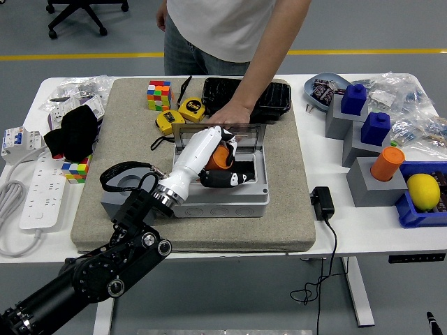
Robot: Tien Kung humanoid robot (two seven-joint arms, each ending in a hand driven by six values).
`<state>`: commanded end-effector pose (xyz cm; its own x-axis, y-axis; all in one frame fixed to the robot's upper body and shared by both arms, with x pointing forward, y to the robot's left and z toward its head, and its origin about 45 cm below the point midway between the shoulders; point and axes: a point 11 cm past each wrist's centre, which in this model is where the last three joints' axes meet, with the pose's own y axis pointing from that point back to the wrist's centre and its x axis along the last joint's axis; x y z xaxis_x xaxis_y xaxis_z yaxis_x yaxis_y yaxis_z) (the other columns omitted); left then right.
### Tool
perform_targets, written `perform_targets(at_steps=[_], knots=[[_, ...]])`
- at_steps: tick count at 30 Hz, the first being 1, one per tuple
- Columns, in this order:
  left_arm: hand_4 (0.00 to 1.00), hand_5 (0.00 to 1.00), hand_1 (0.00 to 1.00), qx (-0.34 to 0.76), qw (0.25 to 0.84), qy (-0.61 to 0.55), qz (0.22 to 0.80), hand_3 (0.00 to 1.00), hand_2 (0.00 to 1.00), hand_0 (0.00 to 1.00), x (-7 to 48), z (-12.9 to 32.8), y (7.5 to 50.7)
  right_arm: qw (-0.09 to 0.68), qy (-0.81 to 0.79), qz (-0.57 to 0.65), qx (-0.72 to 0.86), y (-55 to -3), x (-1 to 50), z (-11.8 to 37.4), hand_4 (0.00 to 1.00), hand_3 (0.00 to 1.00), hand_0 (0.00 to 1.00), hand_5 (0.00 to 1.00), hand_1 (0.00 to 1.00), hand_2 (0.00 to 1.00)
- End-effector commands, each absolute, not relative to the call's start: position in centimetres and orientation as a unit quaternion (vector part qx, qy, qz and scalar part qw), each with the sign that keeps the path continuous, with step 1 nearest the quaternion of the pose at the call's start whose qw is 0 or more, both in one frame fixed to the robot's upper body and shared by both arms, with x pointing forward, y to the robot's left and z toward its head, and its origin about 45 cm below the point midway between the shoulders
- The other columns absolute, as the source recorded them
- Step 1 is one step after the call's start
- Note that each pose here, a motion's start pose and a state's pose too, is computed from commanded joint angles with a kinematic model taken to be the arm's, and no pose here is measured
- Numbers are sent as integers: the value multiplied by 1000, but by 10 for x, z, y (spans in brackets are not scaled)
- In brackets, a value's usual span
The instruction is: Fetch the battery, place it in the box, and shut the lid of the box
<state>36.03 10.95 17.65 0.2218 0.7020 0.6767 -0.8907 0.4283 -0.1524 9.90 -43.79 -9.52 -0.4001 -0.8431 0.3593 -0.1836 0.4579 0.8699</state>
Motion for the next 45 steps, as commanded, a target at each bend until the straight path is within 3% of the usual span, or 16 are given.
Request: perform_targets(at_steps=[4, 5, 28, 29, 34, 35, 40, 41, 45], knots=[[998, 104, 2, 138, 770, -346, 519, 7, 28, 26, 362, 174, 112, 425, -741, -389, 346, -438, 99, -95, 998, 935, 812, 998, 512, 575], [998, 142, 2, 139, 769, -346, 520, 9, 29, 26, 363, 174, 113, 425, -740, -389, 346, -438, 99, -95, 998, 935, 811, 998, 513, 575], [998, 138, 2, 146, 764, -357, 517, 21, 34, 36, 369, 174, 114, 426, -740, -387, 348, -438, 100, -95, 998, 935, 812, 998, 513, 575], [998, 180, 2, 146, 764, -358, 516, 44, 42, 44, 369, 174, 114, 426, -740, -387, 348, -438, 100, -95, 998, 935, 811, 998, 513, 575], [998, 180, 2, 152, 765, -361, 511, 44, 42, 44, 368, 172, 114, 426, -740, -387, 348, -438, 100, -95, 998, 935, 811, 998, 513, 575], [998, 264, 11, 153, 766, -362, 509, 95, 77, 88, 368, 172, 113, 427, -740, -387, 348, -439, 100, -95, 998, 935, 811, 998, 513, 575], [998, 264, 11, 158, 768, -361, 505, 95, 77, 88, 367, 170, 113, 428, -739, -388, 348, -438, 99, -95, 998, 935, 811, 998, 513, 575], [998, 297, 60, 159, 769, -360, 504, 133, 127, 152, 367, 169, 113, 428, -739, -388, 348, -438, 98, -95, 998, 935, 811, 998, 512, 575], [998, 297, 60, 165, 773, -358, 497, 133, 127, 152, 366, 167, 113, 428, -738, -388, 348, -438, 98, -95, 998, 935, 811, 998, 512, 575]])
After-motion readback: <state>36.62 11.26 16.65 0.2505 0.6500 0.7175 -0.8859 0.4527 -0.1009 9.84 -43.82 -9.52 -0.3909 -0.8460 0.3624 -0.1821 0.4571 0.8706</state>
